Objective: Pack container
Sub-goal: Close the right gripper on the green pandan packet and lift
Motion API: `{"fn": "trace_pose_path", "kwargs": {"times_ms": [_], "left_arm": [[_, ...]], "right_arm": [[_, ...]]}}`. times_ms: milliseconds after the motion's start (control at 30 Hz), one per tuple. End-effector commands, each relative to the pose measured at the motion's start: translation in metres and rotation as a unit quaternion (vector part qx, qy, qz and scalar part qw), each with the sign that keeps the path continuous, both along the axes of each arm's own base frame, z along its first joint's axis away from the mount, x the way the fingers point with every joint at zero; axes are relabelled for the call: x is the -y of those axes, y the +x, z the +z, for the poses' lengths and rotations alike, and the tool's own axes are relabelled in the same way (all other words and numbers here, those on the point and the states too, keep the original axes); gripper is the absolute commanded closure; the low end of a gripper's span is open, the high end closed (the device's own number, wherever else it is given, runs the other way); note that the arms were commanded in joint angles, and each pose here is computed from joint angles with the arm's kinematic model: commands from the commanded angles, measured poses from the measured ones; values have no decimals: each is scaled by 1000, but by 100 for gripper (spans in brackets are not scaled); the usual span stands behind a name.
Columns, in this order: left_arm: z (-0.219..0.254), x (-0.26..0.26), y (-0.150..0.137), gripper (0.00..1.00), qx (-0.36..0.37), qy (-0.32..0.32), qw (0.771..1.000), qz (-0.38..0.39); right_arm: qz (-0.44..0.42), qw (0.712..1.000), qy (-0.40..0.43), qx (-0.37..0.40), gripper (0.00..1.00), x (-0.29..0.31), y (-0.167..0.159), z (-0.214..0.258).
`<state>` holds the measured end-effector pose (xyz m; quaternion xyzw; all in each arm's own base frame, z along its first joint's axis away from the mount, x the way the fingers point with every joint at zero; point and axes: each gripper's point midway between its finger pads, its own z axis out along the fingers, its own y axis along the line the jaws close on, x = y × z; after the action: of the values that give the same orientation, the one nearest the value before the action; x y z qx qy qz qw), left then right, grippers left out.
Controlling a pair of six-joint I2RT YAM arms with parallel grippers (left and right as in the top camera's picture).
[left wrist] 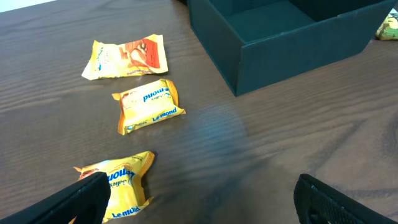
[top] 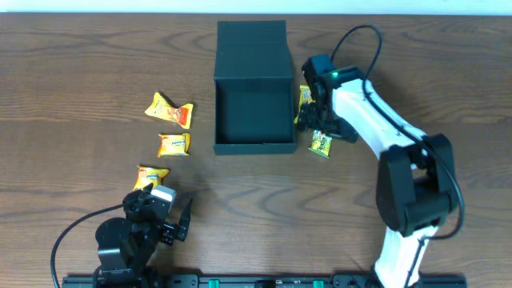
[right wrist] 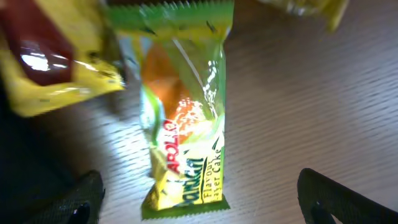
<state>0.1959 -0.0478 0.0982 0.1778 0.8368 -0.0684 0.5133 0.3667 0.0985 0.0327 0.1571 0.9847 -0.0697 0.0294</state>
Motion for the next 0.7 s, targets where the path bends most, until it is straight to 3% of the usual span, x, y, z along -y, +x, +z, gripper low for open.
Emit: {"fn": "trace_pose_path", "kwargs": {"times_ms": [0,200,500,667], "left_arm": [[-3,0,0,5,-1,-1,1000,0],[-3,0,0,5,-1,-1,1000,0],[-3,0,0,5,-1,-1,1000,0],[-3,0,0,4,-1,-1,1000,0]], "right_arm": [[-22,1000,-4,-9,3,3,-2,-9],[-27,999,0,-25,17,7,-8,-29],[-17,998,61,-24,27,8,-4,-47],[-15,998,64,-16,50,6,-1,-47]]}}
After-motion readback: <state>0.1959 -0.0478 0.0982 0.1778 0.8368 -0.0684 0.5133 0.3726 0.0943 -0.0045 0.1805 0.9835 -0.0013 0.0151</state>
